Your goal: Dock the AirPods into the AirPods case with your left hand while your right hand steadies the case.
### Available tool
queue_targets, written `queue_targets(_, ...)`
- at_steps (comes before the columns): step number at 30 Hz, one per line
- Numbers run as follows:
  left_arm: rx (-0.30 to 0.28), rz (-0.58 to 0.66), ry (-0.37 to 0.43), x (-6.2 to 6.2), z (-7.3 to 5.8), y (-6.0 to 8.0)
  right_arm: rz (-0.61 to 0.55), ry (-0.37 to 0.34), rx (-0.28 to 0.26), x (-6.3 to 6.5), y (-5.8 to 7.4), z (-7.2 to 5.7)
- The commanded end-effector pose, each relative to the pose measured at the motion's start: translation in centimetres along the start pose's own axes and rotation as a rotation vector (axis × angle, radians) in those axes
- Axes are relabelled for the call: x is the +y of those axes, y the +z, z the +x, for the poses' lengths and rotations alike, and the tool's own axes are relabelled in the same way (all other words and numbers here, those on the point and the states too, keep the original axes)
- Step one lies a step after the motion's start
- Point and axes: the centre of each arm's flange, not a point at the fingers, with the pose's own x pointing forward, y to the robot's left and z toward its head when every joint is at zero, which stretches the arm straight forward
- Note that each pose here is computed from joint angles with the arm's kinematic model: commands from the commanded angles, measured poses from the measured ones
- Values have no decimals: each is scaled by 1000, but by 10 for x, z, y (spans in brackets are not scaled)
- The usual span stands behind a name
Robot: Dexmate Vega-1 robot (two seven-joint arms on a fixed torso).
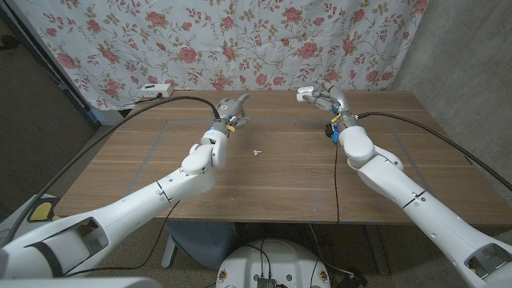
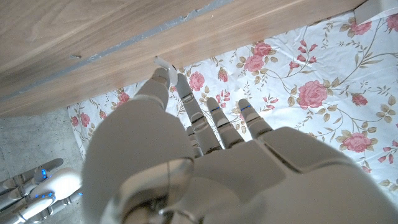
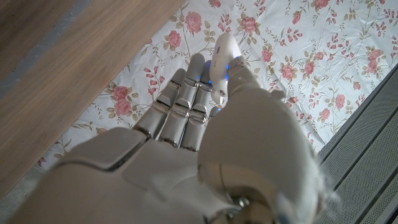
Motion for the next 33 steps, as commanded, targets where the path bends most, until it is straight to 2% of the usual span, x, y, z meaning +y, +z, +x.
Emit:
queue_targets(1,-44,-36,96,36,8,7,22,22,-14,4,2,-4)
queue_targets(6,-76,-70,118,56,16,12,15,25,-40,9,5,-6)
queue_targets(11,-111,-49,129,76,22,22,7,25,-65,13,6,-8)
queue_targets(13,-126,-44,94,84,25,25,3,24,-73,13,6,-9)
queue_targets(14,-134,-32,124,87,25,27,-1,22,-77,14,6,-10)
queue_targets(16,-153,-19,132,95,27,30,-19,17,-88,16,6,-12)
queue_targets(22,-178,-19,141,105,30,36,-27,22,-101,21,4,-16)
queue_targets(33,-225,-17,160,107,27,51,-13,19,-132,30,5,-17)
